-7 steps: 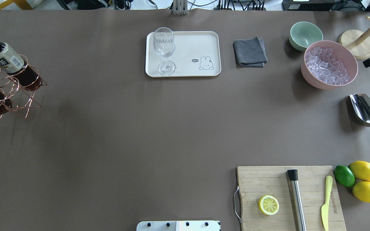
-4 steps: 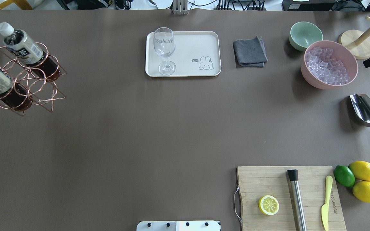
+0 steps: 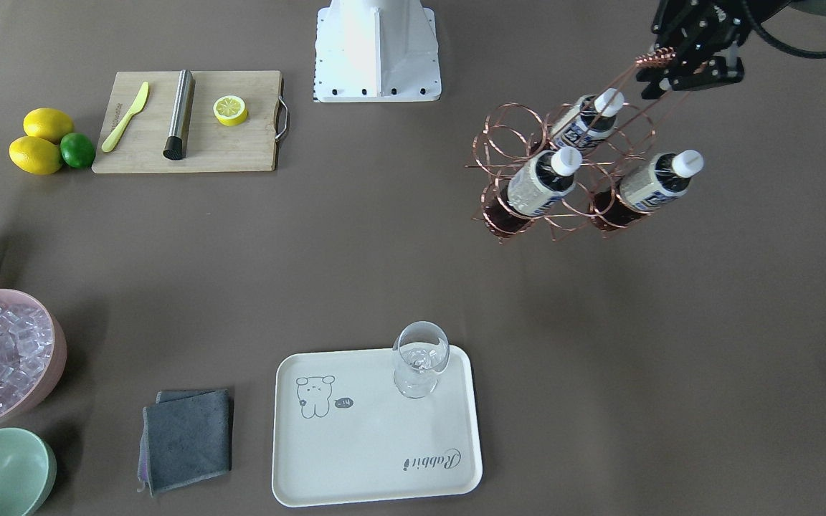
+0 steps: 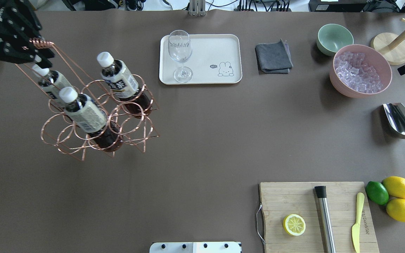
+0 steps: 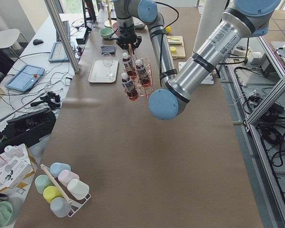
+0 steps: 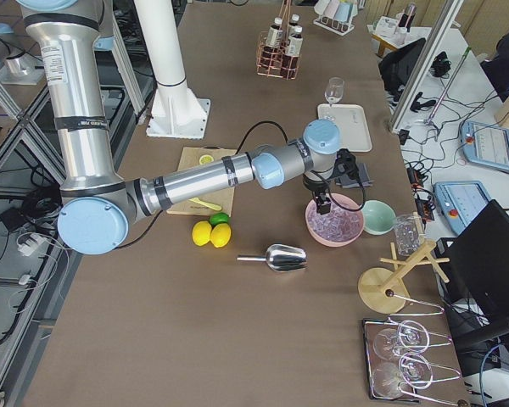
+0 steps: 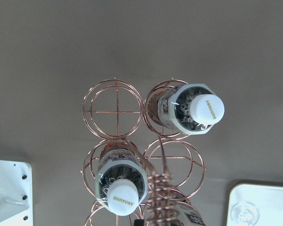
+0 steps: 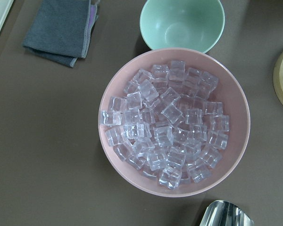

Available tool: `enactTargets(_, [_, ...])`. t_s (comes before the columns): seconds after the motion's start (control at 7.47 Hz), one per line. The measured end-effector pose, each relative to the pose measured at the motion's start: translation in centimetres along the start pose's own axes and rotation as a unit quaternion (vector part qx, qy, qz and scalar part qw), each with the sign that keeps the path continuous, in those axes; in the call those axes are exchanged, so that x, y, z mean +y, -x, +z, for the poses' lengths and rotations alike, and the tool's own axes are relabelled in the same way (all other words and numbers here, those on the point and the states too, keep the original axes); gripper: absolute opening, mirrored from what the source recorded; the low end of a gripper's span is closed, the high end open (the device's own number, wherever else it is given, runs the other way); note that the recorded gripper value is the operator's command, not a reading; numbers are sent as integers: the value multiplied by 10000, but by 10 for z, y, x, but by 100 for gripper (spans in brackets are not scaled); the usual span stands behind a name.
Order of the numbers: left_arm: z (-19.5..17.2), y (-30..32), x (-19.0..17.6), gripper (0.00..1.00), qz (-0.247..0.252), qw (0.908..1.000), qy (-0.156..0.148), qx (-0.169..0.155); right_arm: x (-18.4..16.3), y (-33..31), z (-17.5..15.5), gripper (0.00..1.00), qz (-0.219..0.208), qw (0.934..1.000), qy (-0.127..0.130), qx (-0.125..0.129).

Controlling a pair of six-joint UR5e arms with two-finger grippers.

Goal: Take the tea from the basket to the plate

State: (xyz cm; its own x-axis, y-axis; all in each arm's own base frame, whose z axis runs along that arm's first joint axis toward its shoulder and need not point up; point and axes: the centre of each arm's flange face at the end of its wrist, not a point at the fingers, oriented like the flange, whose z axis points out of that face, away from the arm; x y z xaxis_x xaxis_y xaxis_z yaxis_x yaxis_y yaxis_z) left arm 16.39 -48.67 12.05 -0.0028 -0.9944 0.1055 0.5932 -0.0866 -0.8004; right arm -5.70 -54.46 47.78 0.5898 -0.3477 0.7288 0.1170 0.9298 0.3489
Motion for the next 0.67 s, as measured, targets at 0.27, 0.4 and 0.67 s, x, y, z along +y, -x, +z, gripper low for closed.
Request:
enactTargets(0.27, [33,21,83,0,216,9993,117,-279,0,0,1,100,5,10000,4,2])
enactTargets(0.4, [46,22,114,0,266,9989,132,-359,0,0,1,100,10,10000,8,4])
enactTargets(0.67, [80,32,162,0,401,9975,119,-569,1,0,2,100,19,10000,12,5])
